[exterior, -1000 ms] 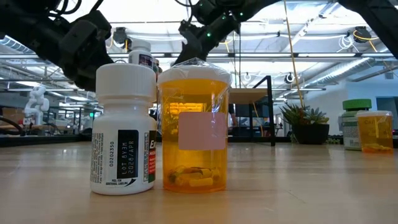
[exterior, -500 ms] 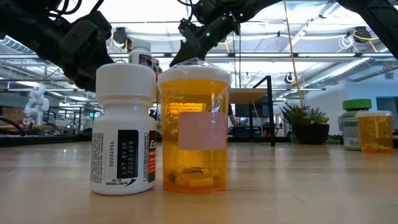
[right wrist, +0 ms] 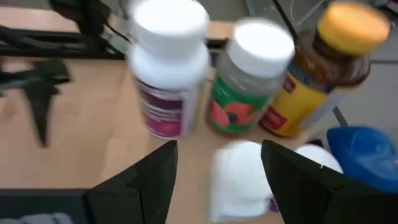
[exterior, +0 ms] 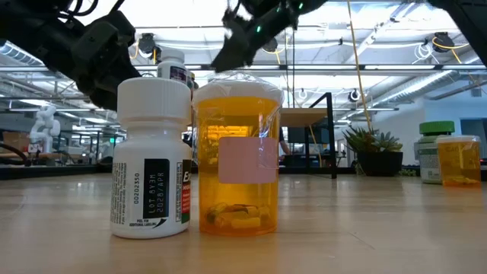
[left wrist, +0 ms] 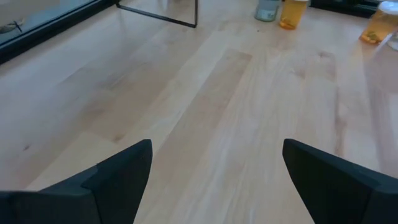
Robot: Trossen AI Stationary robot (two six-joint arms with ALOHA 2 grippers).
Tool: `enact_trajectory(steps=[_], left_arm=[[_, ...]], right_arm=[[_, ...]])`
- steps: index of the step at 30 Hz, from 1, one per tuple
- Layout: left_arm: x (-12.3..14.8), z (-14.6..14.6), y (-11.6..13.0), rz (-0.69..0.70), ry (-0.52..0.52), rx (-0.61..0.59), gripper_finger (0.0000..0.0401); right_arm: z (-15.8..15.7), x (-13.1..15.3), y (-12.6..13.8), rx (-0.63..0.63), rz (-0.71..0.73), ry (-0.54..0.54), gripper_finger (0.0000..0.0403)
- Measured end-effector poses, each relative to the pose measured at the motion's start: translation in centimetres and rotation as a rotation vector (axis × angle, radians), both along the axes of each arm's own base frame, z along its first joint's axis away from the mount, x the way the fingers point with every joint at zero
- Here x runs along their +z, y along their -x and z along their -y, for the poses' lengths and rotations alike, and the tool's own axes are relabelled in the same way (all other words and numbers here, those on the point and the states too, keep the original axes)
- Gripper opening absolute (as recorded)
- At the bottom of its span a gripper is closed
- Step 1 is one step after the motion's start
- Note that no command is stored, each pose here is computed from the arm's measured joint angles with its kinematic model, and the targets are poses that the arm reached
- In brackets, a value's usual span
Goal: Pick and place medicine bottles onto shelf by color
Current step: Put the top small white medicine bottle on the shelf, aligned with the other blue and pink medicine bottles, then put the small green medicine bottle on the shelf, aligned with the other blue, pink and white medicine bottle
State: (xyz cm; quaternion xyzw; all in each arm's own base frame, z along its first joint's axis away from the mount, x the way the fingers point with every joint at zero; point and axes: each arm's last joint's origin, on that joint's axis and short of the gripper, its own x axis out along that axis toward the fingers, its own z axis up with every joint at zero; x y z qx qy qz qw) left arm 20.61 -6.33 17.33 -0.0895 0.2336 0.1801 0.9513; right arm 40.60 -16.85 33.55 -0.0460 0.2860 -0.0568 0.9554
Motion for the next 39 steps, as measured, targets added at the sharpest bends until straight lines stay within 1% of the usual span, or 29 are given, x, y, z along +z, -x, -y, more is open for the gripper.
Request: enact_trajectory(steps=[5, 8, 11, 14, 19, 22, 24, 27, 29, 32, 36, 37, 39], left_arm=[[0.7, 0.4, 0.7, 0.010, 0.022, -0.041, 0.0365], [0.8, 0.9, 0.9, 0.018, 0.027, -0.066, 0.0365], [0.9, 1.3, 1.1, 0.026, 0.042, -0.080, 0.0365], [0.9, 1.8, 1.2, 0.033, 0.062, -0.095, 0.0365], [1.4, 2.9, 1.1, 0.097, 0.070, -0.151, 0.0365], [1.4, 3.5, 0.6, 0.131, 0.035, -0.219, 0.0365], [1.4, 4.0, 0.1, 0.163, 0.012, -0.256, 0.0365], [0.7, 4.4, -0.6, 0.160, -0.030, -0.284, 0.0365], [0.2, 4.5, -1.0, 0.163, -0.036, -0.283, 0.0365], [-0.8, 4.5, -1.5, 0.131, -0.053, -0.275, 0.0365], [-1.4, 4.1, -2.2, 0.129, -0.079, -0.273, 0.0365], [-1.3, 4.0, -2.4, 0.138, -0.081, -0.277, 0.0365], [-1.4, 3.8, -2.6, 0.143, -0.091, -0.289, 0.0365]], right_arm=[[-3.3, 3.0, 1.7, 0.054, -0.002, 0.006, 0.0228], [-5.5, 4.4, 2.4, 0.040, 0.008, 0.060, 0.0228], [-7.5, 5.0, 3.3, 0.028, -0.005, 0.103, 0.0228], [-9.6, 5.4, 4.5, 0.025, -0.035, 0.109, 0.0228], [-13.4, 5.0, 6.5, 0.032, -0.084, 0.038, 0.0228], [-16.7, 3.3, 6.8, 0.068, -0.129, -0.023, 0.0228], [-19.5, 1.6, 6.7, 0.082, -0.178, -0.024, 0.0228], [-23.0, -1.2, 7.1, 0.002, -0.301, 0.023, 0.0228], [-23.9, -2.2, 8.3, -0.102, -0.416, 0.029, 0.0228], [-24.1, -3.0, 10.7, -0.278, -0.598, -0.029, 0.0229], [-23.4, -3.3, 14.0, -0.498, -0.848, -0.009, 0.0229], [-23.2, -3.3, 14.7, -0.533, -0.892, -0.009, 0.0229], [-22.8, -3.8, 15.5, -0.556, -0.912, -0.033, 0.0229]])
